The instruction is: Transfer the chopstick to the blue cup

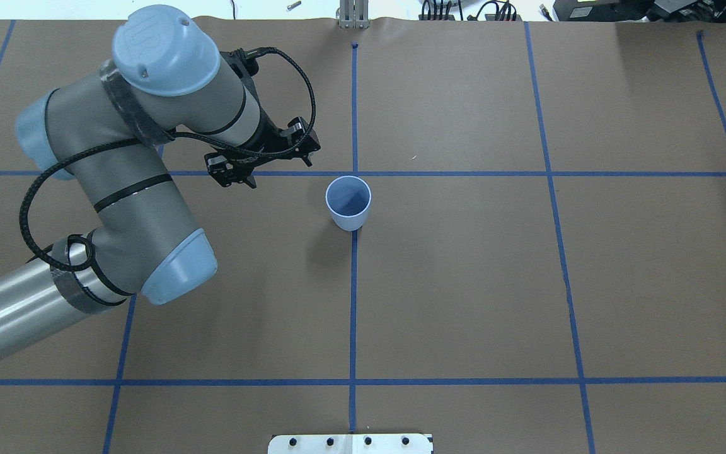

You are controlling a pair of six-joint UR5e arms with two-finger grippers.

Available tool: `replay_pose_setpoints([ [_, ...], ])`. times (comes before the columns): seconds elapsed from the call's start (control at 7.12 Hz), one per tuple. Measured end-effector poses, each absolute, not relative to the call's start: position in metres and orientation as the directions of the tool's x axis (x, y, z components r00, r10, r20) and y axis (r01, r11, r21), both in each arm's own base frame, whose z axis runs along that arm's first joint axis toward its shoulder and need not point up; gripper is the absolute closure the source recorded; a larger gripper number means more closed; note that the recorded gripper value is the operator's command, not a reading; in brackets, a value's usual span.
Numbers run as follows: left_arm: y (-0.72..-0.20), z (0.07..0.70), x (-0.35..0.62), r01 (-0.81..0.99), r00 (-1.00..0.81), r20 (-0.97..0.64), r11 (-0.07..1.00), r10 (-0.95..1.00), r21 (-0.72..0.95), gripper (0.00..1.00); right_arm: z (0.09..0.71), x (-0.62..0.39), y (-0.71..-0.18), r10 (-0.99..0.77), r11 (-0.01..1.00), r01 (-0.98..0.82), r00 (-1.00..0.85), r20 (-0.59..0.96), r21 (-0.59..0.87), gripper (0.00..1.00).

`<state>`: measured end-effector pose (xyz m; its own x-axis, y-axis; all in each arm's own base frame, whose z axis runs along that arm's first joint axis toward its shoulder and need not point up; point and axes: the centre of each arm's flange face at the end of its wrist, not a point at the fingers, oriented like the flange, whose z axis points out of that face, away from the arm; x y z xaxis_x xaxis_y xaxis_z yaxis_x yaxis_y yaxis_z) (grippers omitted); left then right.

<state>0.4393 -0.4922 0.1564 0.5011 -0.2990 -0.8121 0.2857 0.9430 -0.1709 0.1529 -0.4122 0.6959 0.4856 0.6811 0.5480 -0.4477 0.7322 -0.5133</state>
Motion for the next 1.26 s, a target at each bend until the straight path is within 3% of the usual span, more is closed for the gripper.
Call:
replay_pose_setpoints([
  [0.56, -0.493, 0.163, 0.44, 0.285, 0.508, -0.807, 0.943, -0.302, -0.174, 0.02, 0.652, 0.165, -0.402, 0.66, 0.749, -0.485, 0.485, 0.574, -0.451, 1.0],
  [0.98, -0.493, 0.172, 0.439, 0.285, 0.514, -0.801, 0.942, -0.306, -0.177, 0.02, 0.582, 0.172, -0.384, 0.67, 0.737, -0.508, 0.467, 0.577, -0.446, 1.0],
  [1.26, -0.487, 0.185, 0.431, 0.286, 0.518, -0.797, 0.941, -0.309, -0.179, 0.02, 0.543, 0.172, -0.404, 0.639, 0.76, -0.511, 0.472, 0.608, -0.402, 1.0],
])
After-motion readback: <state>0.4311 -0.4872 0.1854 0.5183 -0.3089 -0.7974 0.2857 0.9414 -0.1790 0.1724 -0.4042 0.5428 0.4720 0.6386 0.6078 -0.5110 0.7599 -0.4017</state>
